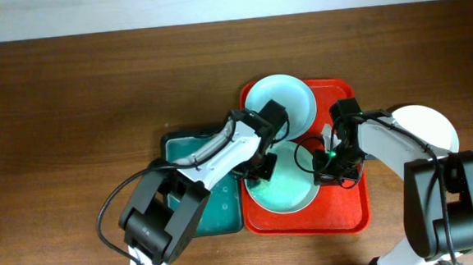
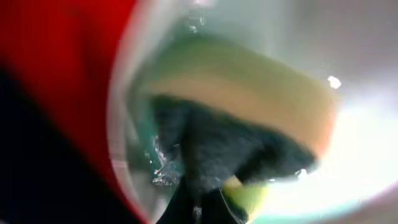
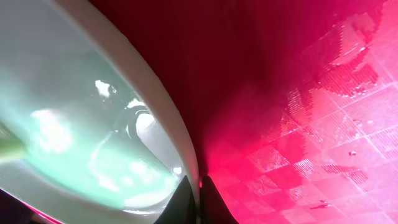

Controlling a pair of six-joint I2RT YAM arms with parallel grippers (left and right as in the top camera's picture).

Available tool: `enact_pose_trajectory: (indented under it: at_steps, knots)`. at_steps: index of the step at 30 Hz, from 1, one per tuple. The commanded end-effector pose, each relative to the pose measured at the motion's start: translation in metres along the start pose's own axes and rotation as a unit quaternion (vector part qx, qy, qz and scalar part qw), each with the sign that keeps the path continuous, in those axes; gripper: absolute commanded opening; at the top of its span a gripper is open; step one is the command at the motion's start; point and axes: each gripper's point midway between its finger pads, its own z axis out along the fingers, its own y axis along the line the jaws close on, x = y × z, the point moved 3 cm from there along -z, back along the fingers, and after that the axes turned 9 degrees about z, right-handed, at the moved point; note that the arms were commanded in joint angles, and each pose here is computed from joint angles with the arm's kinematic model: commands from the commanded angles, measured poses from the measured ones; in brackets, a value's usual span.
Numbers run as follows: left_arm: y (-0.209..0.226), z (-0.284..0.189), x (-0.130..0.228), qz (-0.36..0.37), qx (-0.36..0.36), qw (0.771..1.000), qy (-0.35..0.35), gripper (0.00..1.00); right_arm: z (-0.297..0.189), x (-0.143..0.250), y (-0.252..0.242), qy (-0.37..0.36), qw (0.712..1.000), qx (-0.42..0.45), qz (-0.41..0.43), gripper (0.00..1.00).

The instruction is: Clean dirty plates on tray and stack at the side

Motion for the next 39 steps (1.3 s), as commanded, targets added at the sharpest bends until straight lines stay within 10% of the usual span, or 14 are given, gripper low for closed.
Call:
enact_pose_trajectory:
  at_steps: [1, 4, 7, 15, 20, 21, 25, 29, 39]
  knots:
    - [0.008, -0.026, -0.025, -0.013, -0.024, 0.999, -0.020, 0.00, 0.007, -0.001, -0.019, 0.000, 0.999, 0.051, 0.012, 0.04]
    - [-0.016, -0.101, -0.036, 0.017, 0.076, 0.996, -0.038, 0.00, 0.007, 0.002, -0.020, 0.006, 0.998, 0.054, 0.012, 0.04]
    - [0.037, -0.140, -0.017, -0.009, 0.017, 0.999, -0.027, 0.00, 0.007, 0.002, -0.020, 0.005, 0.998, 0.054, 0.012, 0.04]
    - [0.109, -0.017, 0.059, -0.147, -0.013, 0.981, 0.128, 0.00, 0.007, 0.002, -0.020, 0.005, 0.998, 0.054, 0.010, 0.04]
    - [0.110, -0.060, 0.051, -0.149, -0.011, 0.987, 0.066, 0.54, 0.007, 0.001, -0.019, 0.004, 0.999, 0.053, 0.010, 0.05]
    - [0.114, -0.091, 0.053, -0.157, -0.011, 0.987, 0.018, 1.00, 0.007, 0.001, -0.019, 0.004, 0.999, 0.053, 0.010, 0.04]
    - [0.167, -0.202, 0.106, -0.242, -0.069, 0.956, -0.149, 1.00, -0.048, 0.006, -0.001, -0.021, 0.998, 0.061, -0.022, 0.04]
    - [0.199, -0.219, 0.133, -0.307, -0.079, 0.932, -0.173, 0.99, -0.123, 0.037, 0.073, -0.089, 0.989, 0.050, -0.111, 0.04]
    - [0.199, -0.221, 0.129, -0.306, -0.078, 0.931, -0.182, 0.99, -0.067, 0.025, 0.187, -0.160, 0.979, -0.023, -0.123, 0.04]
